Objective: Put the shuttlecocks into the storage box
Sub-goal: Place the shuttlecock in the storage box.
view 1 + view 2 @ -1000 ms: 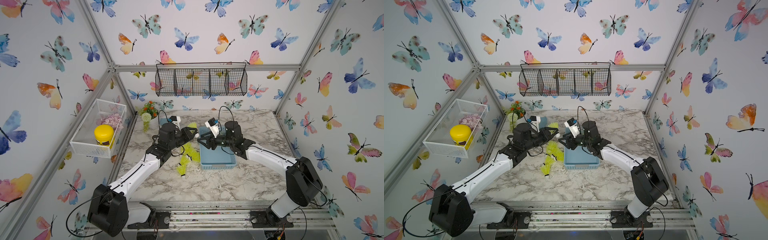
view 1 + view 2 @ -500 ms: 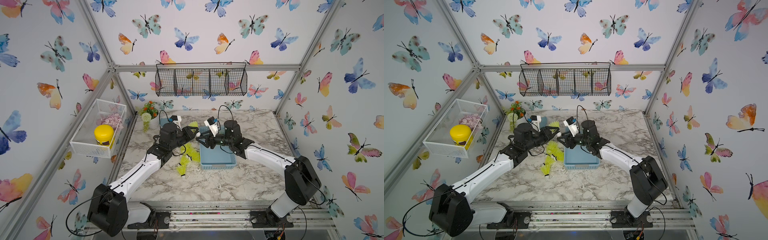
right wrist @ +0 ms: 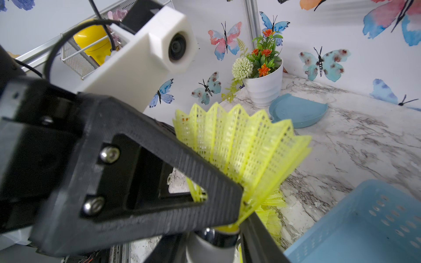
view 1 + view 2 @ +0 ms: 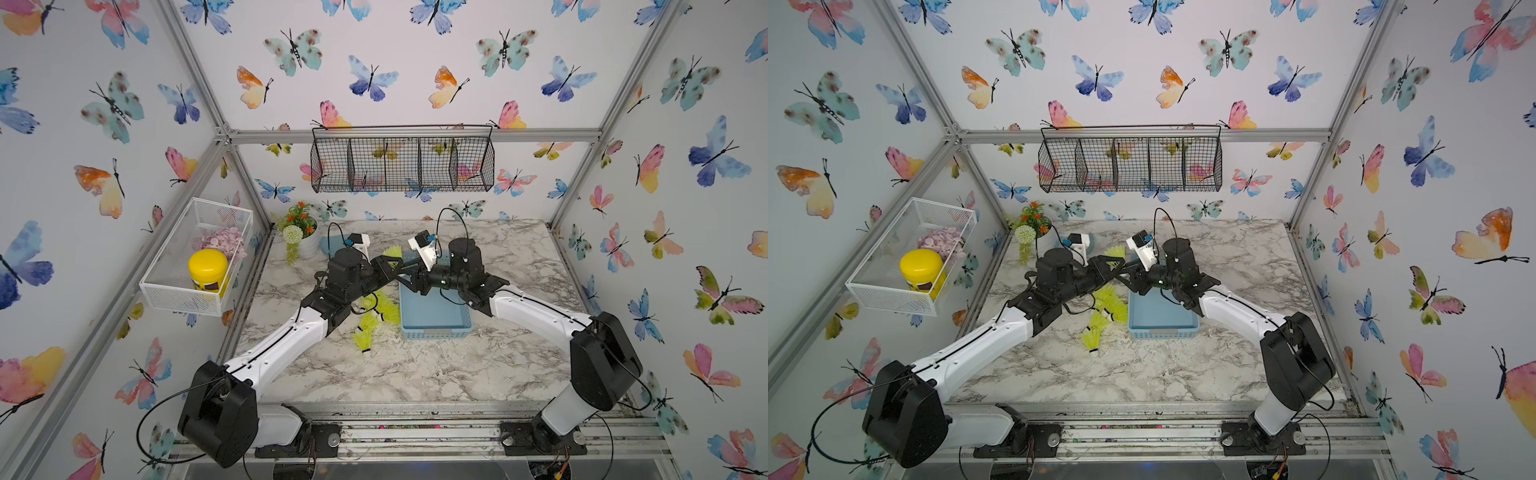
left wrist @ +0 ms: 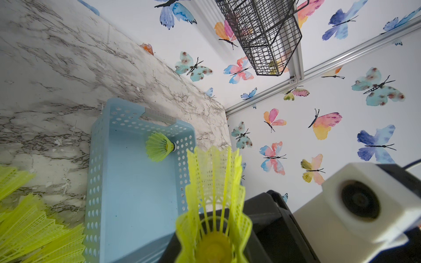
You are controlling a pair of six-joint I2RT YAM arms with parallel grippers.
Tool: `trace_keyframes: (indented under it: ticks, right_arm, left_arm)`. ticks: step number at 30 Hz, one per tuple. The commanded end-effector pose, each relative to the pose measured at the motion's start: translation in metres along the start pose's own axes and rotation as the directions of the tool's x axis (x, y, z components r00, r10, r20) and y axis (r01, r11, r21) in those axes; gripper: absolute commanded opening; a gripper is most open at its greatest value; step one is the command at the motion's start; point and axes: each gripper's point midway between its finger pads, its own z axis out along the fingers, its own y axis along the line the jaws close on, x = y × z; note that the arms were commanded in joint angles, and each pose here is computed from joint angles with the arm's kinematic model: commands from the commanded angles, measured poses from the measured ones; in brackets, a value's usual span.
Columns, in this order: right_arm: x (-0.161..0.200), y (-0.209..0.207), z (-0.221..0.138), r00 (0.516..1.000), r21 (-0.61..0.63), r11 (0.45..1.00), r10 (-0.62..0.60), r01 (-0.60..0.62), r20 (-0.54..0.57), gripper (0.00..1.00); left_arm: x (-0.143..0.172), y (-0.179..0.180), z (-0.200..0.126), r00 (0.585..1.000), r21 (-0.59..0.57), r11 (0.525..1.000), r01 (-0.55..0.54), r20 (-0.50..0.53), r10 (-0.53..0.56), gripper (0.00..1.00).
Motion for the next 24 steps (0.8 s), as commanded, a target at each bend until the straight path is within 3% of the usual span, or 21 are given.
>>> trace_keyframes:
  ticks: [1, 7, 10, 14, 17, 19, 22, 24]
  right_arm:
    - [-0.01, -0.002, 0.001, 1.0, 0.027, 1.0, -0.015, 0.014, 0.017, 0.35]
    - [0.002, -0.018, -0.004, 0.999, 0.131, 0.99, -0.04, 0.044, -0.034, 0.29]
    - [0.01, -0.026, -0.01, 0.996, 0.183, 0.98, -0.061, 0.073, -0.072, 0.29]
    - [0.02, -0.033, -0.02, 0.988, 0.233, 0.965, -0.097, 0.124, -0.124, 0.29]
    - [0.031, -0.034, -0.027, 0.975, 0.246, 0.954, -0.127, 0.171, -0.183, 0.29]
    - [0.04, -0.036, -0.031, 0.963, 0.254, 0.947, -0.14, 0.198, -0.229, 0.29]
    - [0.051, -0.039, -0.038, 0.947, 0.269, 0.938, -0.137, 0.217, -0.289, 0.29]
    - [0.055, -0.038, -0.041, 0.942, 0.261, 0.939, -0.14, 0.224, -0.304, 0.29]
  left_arm:
    - [0.002, -0.003, 0.001, 1.0, 0.008, 1.0, -0.012, -0.002, 0.012, 0.36]
    - [-0.005, -0.01, -0.008, 0.995, -0.013, 0.995, -0.098, 0.011, 0.098, 0.62]
    - [-0.013, -0.012, -0.014, 0.981, -0.077, 0.979, -0.191, 0.005, 0.192, 0.69]
    - [-0.023, -0.017, -0.025, 0.94, -0.128, 0.932, -0.34, -0.005, 0.342, 0.71]
    - [-0.027, -0.027, -0.035, 0.865, -0.12, 0.857, -0.5, -0.023, 0.502, 0.72]
    - [-0.024, -0.035, -0.039, 0.793, -0.081, 0.789, -0.61, -0.056, 0.607, 0.72]
    - [-0.015, -0.041, -0.04, 0.696, -0.008, 0.7, -0.714, -0.116, 0.708, 0.7]
    - [-0.011, -0.041, -0.04, 0.659, 0.029, 0.669, -0.743, -0.146, 0.738, 0.67]
